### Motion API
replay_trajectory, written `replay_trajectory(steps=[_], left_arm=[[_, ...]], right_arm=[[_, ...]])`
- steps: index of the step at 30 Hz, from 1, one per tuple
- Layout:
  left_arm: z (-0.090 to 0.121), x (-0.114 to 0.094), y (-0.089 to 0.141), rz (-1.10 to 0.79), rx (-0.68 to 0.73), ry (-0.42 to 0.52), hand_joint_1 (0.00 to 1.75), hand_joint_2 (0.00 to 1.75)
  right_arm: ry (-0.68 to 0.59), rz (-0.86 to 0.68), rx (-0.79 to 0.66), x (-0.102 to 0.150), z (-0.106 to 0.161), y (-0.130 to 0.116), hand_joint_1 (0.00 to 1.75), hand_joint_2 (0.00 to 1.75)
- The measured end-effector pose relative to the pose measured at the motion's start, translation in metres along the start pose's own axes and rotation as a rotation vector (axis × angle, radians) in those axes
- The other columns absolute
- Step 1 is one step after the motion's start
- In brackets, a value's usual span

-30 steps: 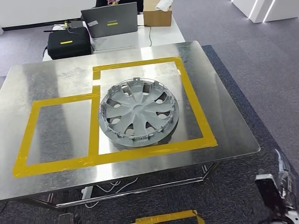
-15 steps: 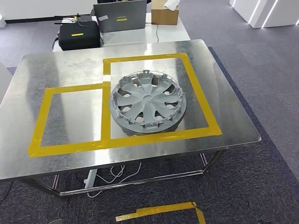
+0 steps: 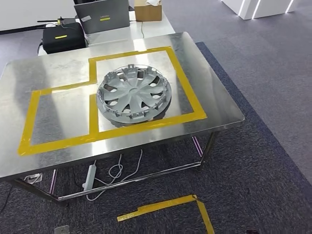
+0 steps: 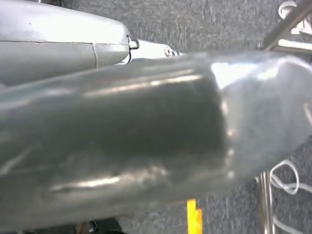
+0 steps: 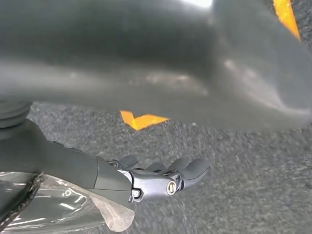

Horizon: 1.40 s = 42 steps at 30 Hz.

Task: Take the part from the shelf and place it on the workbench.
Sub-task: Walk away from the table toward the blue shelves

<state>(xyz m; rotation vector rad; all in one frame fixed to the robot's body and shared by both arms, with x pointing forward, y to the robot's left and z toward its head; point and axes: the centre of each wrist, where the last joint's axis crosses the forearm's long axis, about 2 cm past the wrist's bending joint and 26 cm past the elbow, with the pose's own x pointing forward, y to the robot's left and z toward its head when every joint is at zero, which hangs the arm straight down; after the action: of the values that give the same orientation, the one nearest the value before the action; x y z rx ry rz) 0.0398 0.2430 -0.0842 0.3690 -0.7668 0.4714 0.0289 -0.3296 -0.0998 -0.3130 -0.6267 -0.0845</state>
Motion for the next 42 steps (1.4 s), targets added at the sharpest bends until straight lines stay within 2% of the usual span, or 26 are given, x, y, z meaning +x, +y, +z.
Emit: replay_trajectory(steps=[8,17,24,31,42], left_arm=[[0.0,0.002,-0.003,0.068,-0.076,0.058,0.0,0.0],[0.005,0.001,-0.005,0.118,-0.095,0.105,0.0,0.0],[0.004,0.007,-0.008,0.113,-0.131,0.064,0.0,0.0],[0.005,0.005,-0.005,0.098,-0.144,0.05,0.0,0.0],[0.005,0.004,-0.005,0.029,-0.184,0.039,0.0,0.0]], right_arm=[[0.018,-0.046,0.066,0.003,-0.007,0.008,0.0,0.0],[0.029,-0.09,0.078,0.001,-0.008,0.005,0.0,0.0],[0.025,-0.15,0.089,0.003,-0.01,0.002,0.0,0.0],[0.053,-0.183,0.068,-0.007,-0.003,-0.003,0.0,0.0],[0.083,-0.238,0.059,-0.007,0.004,0.005,0.0,0.0]])
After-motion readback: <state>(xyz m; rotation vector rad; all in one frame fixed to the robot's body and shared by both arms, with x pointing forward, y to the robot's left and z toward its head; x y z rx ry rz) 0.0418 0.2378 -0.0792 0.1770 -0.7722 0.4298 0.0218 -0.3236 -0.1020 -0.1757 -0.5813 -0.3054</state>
